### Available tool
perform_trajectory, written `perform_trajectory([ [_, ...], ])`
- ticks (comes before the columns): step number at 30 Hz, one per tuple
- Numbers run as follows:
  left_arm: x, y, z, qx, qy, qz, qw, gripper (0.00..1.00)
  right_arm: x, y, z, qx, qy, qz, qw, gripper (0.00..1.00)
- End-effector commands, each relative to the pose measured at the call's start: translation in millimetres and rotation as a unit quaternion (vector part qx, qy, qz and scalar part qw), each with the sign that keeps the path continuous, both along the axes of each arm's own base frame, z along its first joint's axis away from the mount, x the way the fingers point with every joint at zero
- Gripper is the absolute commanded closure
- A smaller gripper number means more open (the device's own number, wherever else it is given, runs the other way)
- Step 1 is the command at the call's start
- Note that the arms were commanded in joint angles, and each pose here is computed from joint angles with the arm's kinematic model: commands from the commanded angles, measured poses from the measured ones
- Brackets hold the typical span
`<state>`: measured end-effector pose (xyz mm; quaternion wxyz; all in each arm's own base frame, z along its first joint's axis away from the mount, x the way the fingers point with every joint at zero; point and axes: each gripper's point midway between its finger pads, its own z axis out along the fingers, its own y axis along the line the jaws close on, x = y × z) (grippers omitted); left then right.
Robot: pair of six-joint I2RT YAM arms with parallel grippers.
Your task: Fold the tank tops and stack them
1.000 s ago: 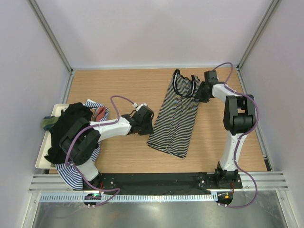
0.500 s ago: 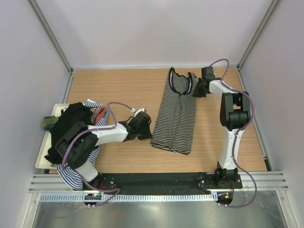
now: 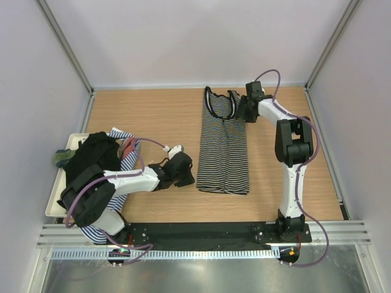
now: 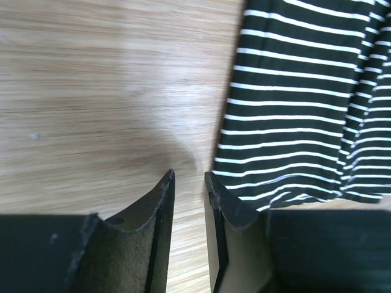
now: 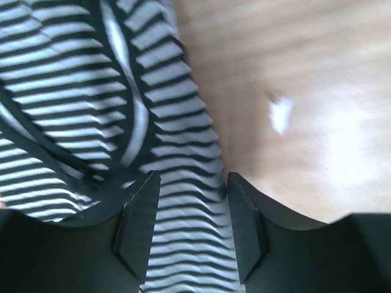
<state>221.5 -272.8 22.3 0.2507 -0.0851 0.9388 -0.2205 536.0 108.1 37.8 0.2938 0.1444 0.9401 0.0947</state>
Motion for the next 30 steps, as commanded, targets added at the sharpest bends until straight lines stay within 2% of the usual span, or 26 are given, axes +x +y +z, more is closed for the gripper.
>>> perform_trajectory([
  [1,12.3,10.4,20.6,0.041,-0.03,0.005,0.999,0.73,-16.6,-20.5,71.4,-0.057,-0.05,-0.013,0.997,0.45],
  [7,28.6,10.3,53.1,0.067,-0.064,-0.002,0.996,0.72,-69.1,-13.2,86.0,-0.114,-0.047,-0.004,0.992,0.46],
  [8,30.4,9.3,57.5,0.07,-0.068,-0.008,0.995,0.72,-78.6,-11.2,78.5,-0.116,-0.037,0.005,0.993,0.49],
  [9,30.7,7.1,60.5,0.067,-0.07,-0.012,0.995,0.73,-83.9,-2.3,78.4,-0.112,-0.038,0.017,0.993,0.56],
  [12,31.9,3.4,63.9,0.065,-0.073,-0.02,0.995,0.73,-95.8,21.1,72.7,-0.102,-0.032,0.052,0.993,0.58],
  [22,28.1,3.4,71.2,0.055,-0.08,-0.031,0.995,0.73,-89.2,57.5,38.2,-0.164,0.004,0.094,0.982,0.54],
  [30,23.2,12.0,68.8,0.06,-0.081,-0.031,0.994,0.73,-86.7,57.8,15.2,-0.205,0.027,0.09,0.974,0.65],
])
